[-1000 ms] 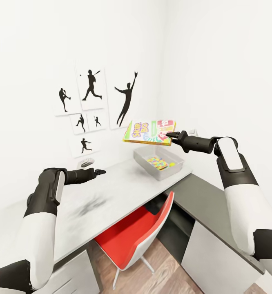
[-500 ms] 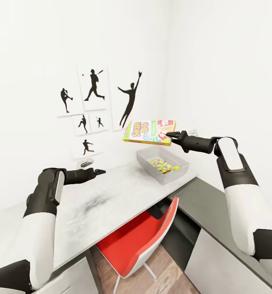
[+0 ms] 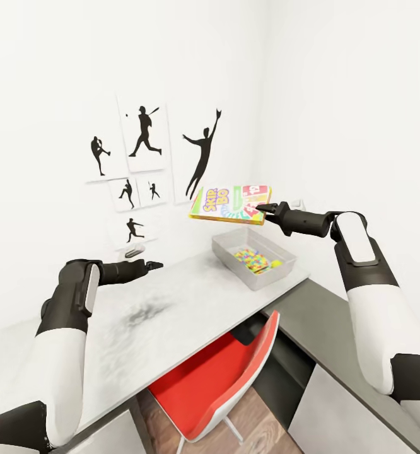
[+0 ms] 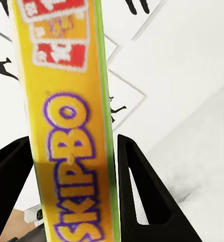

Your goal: Put all the toys in the child's room - the three board games (two on the bed and one on the table), the two jigsaw puzzles on the table, and the tennis ball on the table - inside the toy box on the table in the child's room.

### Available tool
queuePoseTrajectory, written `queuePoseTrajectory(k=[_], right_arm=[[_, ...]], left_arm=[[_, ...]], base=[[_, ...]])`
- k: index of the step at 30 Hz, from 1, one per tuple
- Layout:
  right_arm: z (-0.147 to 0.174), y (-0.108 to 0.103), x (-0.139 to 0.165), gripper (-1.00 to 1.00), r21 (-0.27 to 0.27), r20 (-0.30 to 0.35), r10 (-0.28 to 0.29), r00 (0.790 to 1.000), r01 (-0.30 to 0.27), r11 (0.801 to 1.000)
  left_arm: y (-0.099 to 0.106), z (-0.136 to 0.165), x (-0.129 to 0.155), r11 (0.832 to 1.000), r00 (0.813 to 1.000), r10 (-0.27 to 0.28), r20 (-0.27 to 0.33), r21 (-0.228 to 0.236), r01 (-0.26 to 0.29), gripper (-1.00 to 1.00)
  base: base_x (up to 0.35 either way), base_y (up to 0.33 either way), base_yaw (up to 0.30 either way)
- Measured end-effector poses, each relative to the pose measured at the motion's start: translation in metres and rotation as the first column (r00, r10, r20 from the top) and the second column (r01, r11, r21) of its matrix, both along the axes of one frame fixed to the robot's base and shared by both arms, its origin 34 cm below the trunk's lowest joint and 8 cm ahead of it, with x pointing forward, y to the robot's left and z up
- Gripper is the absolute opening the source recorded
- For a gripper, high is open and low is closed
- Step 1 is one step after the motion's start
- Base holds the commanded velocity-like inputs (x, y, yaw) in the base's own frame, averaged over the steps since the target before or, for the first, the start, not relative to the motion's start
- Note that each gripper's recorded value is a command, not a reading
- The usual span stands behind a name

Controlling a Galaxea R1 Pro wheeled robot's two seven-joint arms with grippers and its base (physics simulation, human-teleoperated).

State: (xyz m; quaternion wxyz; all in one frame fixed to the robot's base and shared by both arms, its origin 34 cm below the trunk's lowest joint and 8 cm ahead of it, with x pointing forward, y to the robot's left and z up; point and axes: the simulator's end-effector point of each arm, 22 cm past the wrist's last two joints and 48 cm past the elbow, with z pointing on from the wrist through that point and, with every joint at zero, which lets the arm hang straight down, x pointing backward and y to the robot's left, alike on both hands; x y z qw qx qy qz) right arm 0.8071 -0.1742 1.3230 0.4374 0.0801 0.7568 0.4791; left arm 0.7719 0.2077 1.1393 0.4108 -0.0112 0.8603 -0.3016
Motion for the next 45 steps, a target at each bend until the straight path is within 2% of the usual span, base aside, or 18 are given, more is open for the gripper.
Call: queuePoseTrajectory(k=[11,19,45], right_arm=[[-0.001,0.000,0.001,-1.00,-0.004,-0.001,-0.002,1.000,0.002,1.000],[0.000,0.000,0.001,-1.00,0.002,0.002,-0.001,1.000,0.001,1.000],[0.001,0.000,0.001,-1.00,0.004,0.003,-0.001,1.000,0.001,1.000]], left_arm=[[0.001,0.001,0.000,1.000,1.000,0.002,0.002,0.000,-0.002,1.00],[0.006,0.020,0.002,1.000,0.999,0.013,0.048,0.009,-0.014,1.00],[0.005,0.021,0.002,1.000,0.999,0.010,0.051,0.011,-0.011,1.00]], base=[[0.195,-0.141,0.066],[0.010,-0.009,0.016],[0.048,0.000,0.000]])
